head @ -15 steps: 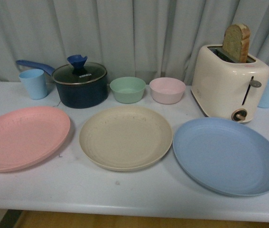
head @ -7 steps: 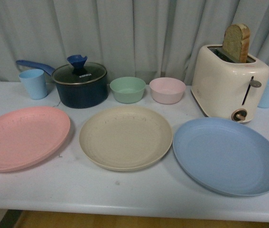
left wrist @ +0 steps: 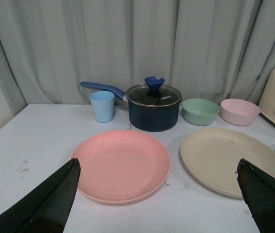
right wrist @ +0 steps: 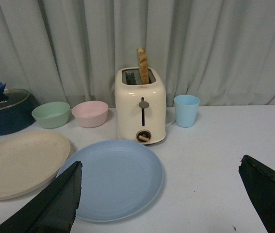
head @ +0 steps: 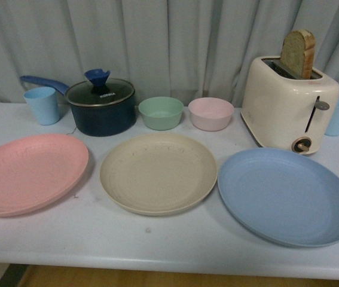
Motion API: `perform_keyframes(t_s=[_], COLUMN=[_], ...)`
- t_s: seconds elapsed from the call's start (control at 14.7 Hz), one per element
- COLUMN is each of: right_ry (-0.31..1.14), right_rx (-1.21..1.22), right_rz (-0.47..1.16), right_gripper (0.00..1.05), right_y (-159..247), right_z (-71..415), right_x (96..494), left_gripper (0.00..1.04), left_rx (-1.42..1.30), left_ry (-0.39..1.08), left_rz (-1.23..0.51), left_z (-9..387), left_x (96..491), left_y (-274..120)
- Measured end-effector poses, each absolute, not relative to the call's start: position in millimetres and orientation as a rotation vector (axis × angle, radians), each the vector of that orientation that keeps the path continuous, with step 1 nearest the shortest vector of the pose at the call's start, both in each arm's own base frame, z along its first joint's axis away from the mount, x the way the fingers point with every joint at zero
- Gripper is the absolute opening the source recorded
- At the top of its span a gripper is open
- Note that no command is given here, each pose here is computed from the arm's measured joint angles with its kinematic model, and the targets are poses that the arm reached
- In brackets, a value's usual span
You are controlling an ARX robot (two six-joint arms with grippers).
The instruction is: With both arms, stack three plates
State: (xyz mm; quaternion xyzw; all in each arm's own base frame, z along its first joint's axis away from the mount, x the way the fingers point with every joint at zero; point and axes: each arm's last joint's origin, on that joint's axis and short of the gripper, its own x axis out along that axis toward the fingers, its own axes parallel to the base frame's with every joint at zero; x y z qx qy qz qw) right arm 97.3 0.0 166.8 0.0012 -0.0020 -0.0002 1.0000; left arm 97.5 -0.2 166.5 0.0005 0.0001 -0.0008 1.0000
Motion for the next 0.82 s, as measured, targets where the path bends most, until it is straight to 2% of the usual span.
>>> perform_keyframes(t_s=[0.41,0.48,0.55,0.61,0.68,0.82], right_ry=[-0.004,-0.003,-0.004,-0.004,-0.003,-0.004], right_rx=[0.002,0.002,0.002,0.002,0.002,0.002], right_rz=[0.000,0.000,0.000,0.001,-0.001,0.000], right_gripper=[0.98,0.98,0.98,0.98,0.98,0.98], right_y=[0.0,0.0,0.0,0.0,0.0,0.0], right_z=[166.8,166.7,166.8,166.9,166.7,166.8], right_x=[97.3,97.3,97.3,97.3,97.3,97.3], left_gripper=[0.98,0.98,0.98,0.98,0.98,0.98], left_rx=[0.001,-0.041,-0.049,-0.052,-0.095,-0.134], left_ry=[0.000,0.159,0.382,0.379,0.301,0.211], left_rz=[-0.002,0.078,0.203,0.287,0.322,0.269], left_z=[166.5,165.2,173.9,190.2,212.2,243.4], left_x=[97.5,96.8,100.8,107.8,118.8,160.0], left_y=[-0.2,-1.7,-7.1,-10.0,-9.1,-9.5])
